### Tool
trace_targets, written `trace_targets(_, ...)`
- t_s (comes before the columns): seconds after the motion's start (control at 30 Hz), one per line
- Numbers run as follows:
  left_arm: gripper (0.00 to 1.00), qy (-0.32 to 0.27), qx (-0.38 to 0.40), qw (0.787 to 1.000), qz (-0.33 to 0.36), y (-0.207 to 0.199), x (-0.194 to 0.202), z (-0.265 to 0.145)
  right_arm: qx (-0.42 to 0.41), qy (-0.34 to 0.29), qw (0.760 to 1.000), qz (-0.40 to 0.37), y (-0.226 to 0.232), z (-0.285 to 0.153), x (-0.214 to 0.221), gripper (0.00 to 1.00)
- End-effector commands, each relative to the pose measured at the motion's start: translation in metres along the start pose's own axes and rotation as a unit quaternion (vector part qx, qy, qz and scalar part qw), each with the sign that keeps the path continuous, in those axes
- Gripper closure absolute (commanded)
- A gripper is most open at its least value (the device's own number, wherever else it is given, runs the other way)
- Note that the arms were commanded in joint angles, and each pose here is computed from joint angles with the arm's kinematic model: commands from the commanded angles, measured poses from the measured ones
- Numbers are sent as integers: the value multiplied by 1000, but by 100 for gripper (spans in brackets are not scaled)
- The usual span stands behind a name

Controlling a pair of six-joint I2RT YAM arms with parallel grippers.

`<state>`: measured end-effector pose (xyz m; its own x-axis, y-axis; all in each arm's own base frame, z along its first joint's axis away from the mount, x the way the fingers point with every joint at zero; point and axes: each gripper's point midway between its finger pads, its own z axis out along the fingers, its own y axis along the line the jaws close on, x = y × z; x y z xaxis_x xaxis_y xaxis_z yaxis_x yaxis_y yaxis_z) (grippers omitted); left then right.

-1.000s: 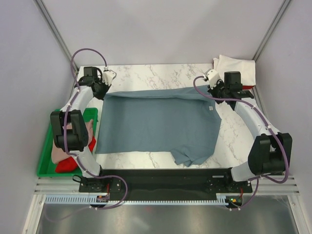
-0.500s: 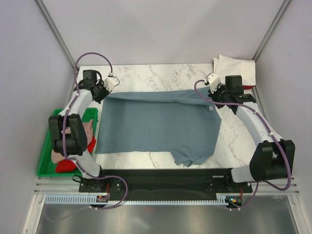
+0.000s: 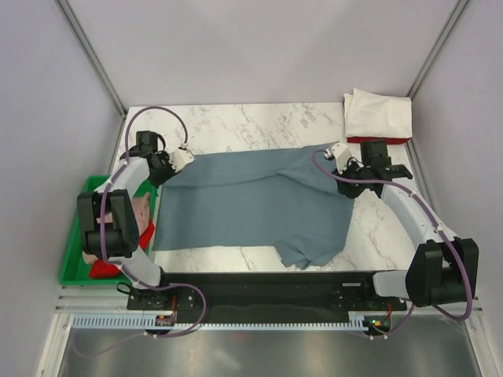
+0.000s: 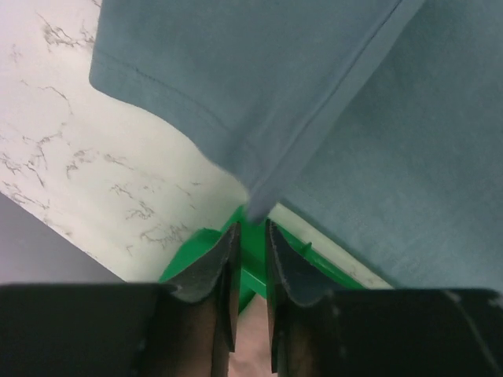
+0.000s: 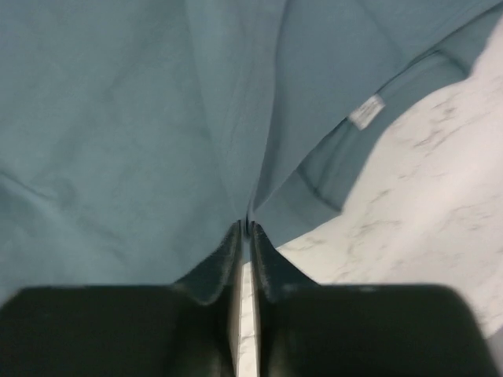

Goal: Fold and stack the t-shirts
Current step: Fold the tshirt

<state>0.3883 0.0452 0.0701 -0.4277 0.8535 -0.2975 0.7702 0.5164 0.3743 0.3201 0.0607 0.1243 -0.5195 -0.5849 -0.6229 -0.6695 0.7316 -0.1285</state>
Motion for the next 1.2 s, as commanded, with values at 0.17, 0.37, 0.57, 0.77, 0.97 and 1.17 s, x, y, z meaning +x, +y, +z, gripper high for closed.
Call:
trace_targets(0.17, 50, -95, -39, 993, -59, 47, -50, -47, -19, -64, 998, -17, 2, -30, -50, 62)
trace_targets(0.37, 49, -59, -26, 978, -197, 98, -67, -10, -17, -53, 998, -8, -51, 27, -80, 63)
trace_targets(0.57, 46, -50, 24, 956, -288, 108, -76, 18, -4, -45, 998, 39, -119, 82, -90, 59)
trace_targets(0.77, 46, -40, 29, 939, -342, 114, -68, 40, 9, -47, 996, 81, -168, 123, -88, 58)
trace_targets(0.97, 45, -24, 38, 936, -348, 106, -61, 53, 13, -49, 995, 90, -184, 145, -88, 57)
trace_targets(1.17, 40, -13, 50, 933, -356, 99, -55, 62, 7, -44, 992, 118, -189, 163, -81, 56)
